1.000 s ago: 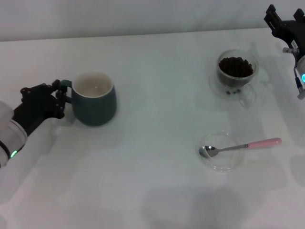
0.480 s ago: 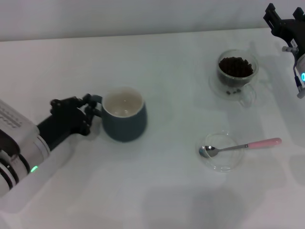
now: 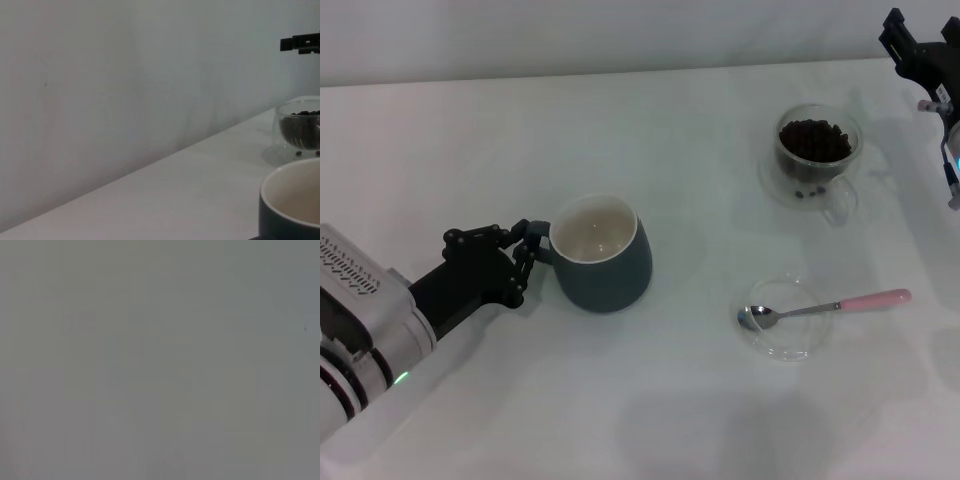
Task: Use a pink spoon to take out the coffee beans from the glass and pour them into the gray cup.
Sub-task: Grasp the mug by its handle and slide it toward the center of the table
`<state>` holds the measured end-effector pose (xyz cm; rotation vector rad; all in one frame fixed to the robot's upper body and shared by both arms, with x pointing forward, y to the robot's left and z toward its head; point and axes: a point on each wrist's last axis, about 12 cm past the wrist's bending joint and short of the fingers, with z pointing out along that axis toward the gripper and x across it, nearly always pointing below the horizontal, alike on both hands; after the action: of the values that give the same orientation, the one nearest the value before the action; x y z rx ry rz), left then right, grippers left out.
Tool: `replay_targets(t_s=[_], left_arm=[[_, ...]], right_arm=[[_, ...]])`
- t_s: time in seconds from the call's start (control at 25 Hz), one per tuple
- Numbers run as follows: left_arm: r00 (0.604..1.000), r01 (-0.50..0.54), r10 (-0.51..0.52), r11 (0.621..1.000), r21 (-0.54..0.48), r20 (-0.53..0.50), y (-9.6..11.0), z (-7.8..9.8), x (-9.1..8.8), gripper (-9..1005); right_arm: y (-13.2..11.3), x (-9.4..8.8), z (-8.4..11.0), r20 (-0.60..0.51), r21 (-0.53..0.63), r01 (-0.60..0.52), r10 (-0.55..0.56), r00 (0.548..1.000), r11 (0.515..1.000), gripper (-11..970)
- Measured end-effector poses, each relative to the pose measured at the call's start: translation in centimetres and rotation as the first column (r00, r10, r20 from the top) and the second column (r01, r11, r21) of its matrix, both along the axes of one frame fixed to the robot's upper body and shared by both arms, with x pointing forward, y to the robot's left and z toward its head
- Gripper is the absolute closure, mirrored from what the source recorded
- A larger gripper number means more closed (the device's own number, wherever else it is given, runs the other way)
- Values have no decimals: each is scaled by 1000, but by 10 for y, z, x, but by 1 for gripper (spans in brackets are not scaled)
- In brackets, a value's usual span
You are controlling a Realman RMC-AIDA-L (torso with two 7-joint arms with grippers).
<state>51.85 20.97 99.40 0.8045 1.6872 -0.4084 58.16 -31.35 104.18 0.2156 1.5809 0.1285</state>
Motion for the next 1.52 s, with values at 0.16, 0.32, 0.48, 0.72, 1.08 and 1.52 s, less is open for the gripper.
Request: replay_targets(t_s=[0.16, 0.32, 0.48, 0.72, 1.08, 1.52], left_arm=[[1000, -1, 1, 1000, -7, -1, 0, -1, -2, 875], [1000, -3, 3, 1000, -17, 2, -1, 0, -4, 880], [1000, -4, 4, 1000, -21, 3, -1, 0, -4, 883], [1000, -2, 3, 1000, -28, 10, -3, 3, -2, 859], [1000, 2, -2, 1000, -31, 15, -4, 4, -1, 749], [1000, -23, 24, 998, -61, 8, 4, -1, -14, 479]], right_arm=[[-1, 0, 0, 1, -1, 1, -1, 1000, 1000, 120], [-1, 0, 0, 2, -2, 1, -1, 1000, 1000, 120], [-2, 1, 1, 2, -6, 2, -2, 1000, 1000, 120], [-3, 1, 1, 1, -9, 3, -3, 1000, 1000, 120], [-5, 0, 1, 1, -8, 8, -8, 1000, 1000, 120], [-4, -1, 0, 1, -7, 5, -5, 1000, 1000, 121]])
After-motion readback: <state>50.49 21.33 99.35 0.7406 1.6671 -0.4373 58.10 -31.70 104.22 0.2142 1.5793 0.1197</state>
